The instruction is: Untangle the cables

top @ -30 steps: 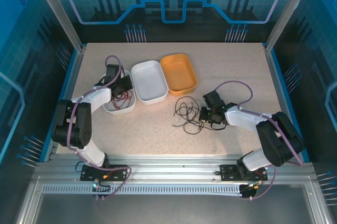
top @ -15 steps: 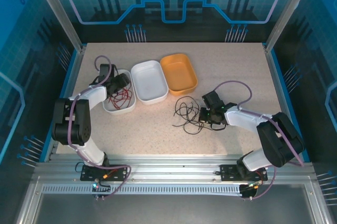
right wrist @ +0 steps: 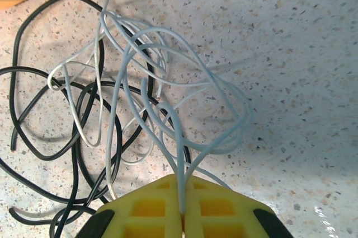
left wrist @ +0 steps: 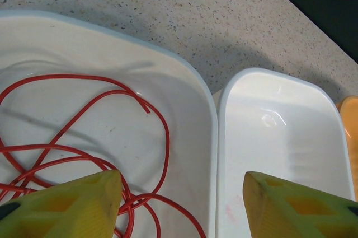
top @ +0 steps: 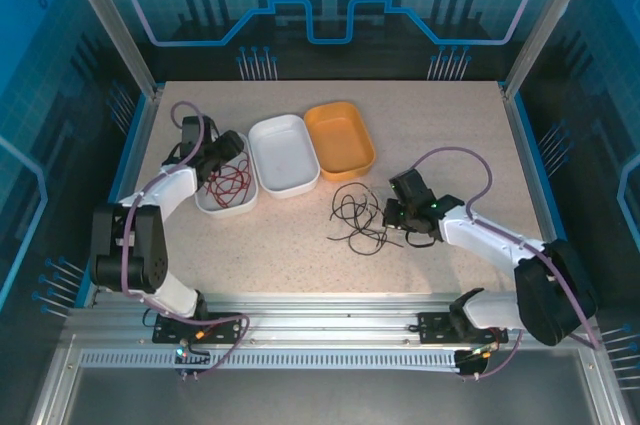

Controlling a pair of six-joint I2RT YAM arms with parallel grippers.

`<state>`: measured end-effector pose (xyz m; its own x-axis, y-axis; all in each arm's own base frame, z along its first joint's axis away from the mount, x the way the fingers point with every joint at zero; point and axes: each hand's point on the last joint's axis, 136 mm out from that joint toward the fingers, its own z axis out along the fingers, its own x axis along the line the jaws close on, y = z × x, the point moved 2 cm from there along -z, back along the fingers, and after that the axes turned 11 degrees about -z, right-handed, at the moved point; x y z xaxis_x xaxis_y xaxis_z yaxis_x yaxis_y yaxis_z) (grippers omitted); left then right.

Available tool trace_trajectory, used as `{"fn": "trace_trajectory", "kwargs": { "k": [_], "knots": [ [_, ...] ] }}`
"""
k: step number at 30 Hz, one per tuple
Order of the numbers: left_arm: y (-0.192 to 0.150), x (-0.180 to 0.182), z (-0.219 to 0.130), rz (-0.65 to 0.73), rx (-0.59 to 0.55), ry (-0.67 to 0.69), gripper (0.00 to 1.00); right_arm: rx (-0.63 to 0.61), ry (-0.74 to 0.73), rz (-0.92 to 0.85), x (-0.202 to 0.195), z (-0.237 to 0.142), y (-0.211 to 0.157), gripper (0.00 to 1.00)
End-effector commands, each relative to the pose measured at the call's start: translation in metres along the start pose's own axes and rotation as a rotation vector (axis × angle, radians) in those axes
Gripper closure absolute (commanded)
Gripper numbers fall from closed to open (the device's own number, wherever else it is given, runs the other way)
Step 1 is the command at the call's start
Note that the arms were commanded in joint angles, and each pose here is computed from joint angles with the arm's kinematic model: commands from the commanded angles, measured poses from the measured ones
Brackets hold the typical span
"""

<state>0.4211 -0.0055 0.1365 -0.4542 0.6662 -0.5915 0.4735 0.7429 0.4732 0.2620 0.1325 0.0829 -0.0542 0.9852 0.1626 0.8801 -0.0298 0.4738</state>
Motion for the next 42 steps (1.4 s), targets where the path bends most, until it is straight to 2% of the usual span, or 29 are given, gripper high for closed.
{"fn": "trace_trajectory", "kwargs": {
  "k": [1,3,5,7,9,13,21,27,31,33,38,42],
  "knots": [
    [-0.003,-0.003,-0.015,0.005,0.010,-0.045,0.40,-0.032,-0.019,-0.017,-0.001,-0.016,0.006,0.94],
    [-0.006,-0.006,-0.023,0.005,0.019,-0.071,0.38,-0.048,-0.017,-0.018,-0.001,-0.022,0.009,0.93],
    [-0.008,-0.010,-0.034,0.004,0.028,-0.093,0.31,-0.062,-0.016,-0.020,-0.001,-0.028,0.012,0.93],
    [-0.010,-0.015,-0.047,0.005,0.032,-0.128,0.18,-0.077,-0.010,-0.025,0.000,-0.034,0.014,0.93],
    [-0.012,-0.021,-0.059,0.001,0.035,-0.170,0.01,-0.088,-0.005,-0.027,0.001,-0.038,0.017,0.93],
    [-0.019,-0.040,-0.084,0.018,0.040,-0.299,0.01,-0.106,0.004,-0.039,0.004,-0.047,0.021,0.97],
    [-0.055,-0.081,-0.126,0.149,0.056,-0.483,0.01,-0.162,0.010,-0.055,0.005,-0.068,0.030,0.97],
    [-0.100,-0.102,-0.134,0.227,0.156,-0.556,0.01,-0.176,0.027,-0.059,0.006,-0.075,0.031,0.95],
    [-0.147,-0.113,-0.124,0.311,0.272,-0.528,0.01,-0.163,0.003,-0.060,0.002,-0.071,0.028,0.92],
    [-0.171,-0.118,-0.119,0.347,0.320,-0.514,0.02,-0.148,-0.009,-0.058,0.000,-0.067,0.025,0.92],
    [-0.231,-0.126,-0.097,0.415,0.435,-0.462,0.24,-0.111,-0.023,-0.047,-0.003,-0.053,0.015,0.92],
    [-0.266,-0.124,-0.074,0.440,0.497,-0.392,0.43,-0.087,-0.025,-0.038,-0.004,-0.044,0.008,0.92]
  ]
}}
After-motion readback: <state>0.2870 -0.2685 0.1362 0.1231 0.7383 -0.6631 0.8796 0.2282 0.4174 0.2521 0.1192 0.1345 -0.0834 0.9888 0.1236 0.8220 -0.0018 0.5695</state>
